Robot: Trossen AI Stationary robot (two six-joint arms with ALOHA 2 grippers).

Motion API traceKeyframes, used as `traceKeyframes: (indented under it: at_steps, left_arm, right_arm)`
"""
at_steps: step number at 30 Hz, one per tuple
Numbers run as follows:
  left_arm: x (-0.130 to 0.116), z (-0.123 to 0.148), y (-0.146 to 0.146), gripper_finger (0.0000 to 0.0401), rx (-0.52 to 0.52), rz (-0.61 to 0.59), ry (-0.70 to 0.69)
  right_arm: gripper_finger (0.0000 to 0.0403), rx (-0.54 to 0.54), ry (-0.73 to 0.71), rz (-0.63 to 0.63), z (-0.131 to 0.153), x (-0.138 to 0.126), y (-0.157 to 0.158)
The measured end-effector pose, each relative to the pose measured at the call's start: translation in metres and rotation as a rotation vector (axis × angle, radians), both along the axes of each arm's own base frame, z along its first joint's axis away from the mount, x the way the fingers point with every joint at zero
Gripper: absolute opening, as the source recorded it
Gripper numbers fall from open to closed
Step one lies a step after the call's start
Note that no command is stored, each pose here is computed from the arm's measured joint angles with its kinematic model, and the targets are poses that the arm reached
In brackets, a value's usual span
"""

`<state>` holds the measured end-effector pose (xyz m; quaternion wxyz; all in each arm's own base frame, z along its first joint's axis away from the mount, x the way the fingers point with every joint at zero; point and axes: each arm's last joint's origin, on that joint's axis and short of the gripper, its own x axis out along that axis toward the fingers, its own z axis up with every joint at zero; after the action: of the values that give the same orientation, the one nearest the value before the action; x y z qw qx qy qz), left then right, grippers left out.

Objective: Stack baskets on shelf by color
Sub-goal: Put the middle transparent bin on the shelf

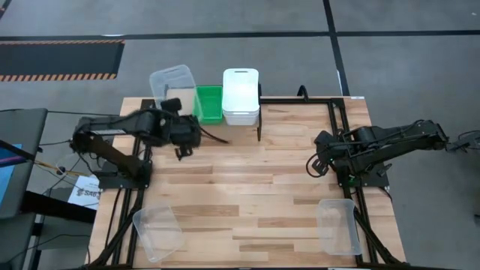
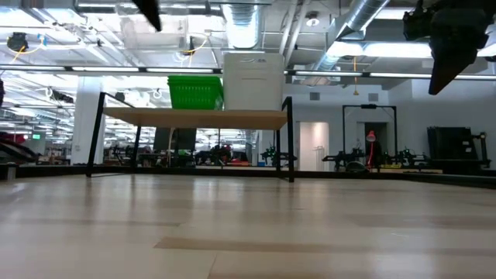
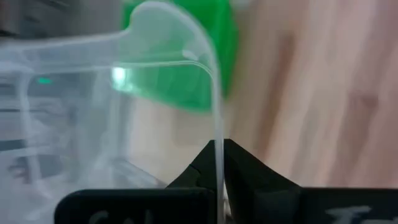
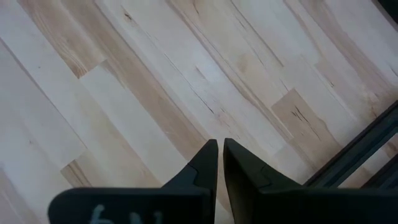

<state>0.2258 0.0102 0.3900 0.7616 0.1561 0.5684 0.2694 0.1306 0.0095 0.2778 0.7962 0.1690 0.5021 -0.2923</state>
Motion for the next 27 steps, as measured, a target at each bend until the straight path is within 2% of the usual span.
traceKeyframes:
  at_steps: [3, 5, 11, 16, 23, 27]
  left_arm:
    - [-0.011, -0.006, 0.015, 0.0, -0.106, 0.007, 0.049]
    - [-0.017, -0.01, 0.023, 0.0, -0.135, 0.021, 0.074]
    - [-0.02, -0.012, 0.04, 0.0, -0.068, -0.065, 0.196]
    - [-0.023, -0.014, 0.053, 0.0, -0.109, -0.101, 0.246]
    - [-0.027, -0.014, 0.065, 0.0, -0.115, -0.089, 0.271]
    - [-0.028, -0.014, 0.068, 0.0, -0.16, -0.11, 0.266]
  right_arm:
    - [0.0052, 0.001, -0.014, 0.0, 0.0, 0.001, 0.0]
    - [0.0052, 0.002, -0.023, 0.0, 0.001, 0.002, 0.0]
    - [0.0052, 0.0, -0.025, -0.003, 0.001, 0.002, 0.0]
    - [0.0052, 0.0, -0.025, -0.003, 0.001, 0.002, 0.0]
    - [0.0052, 0.0, -0.025, -0.003, 0.001, 0.002, 0.0]
    - [0.0052, 0.0, -0.025, -0.003, 0.001, 0.002, 0.0]
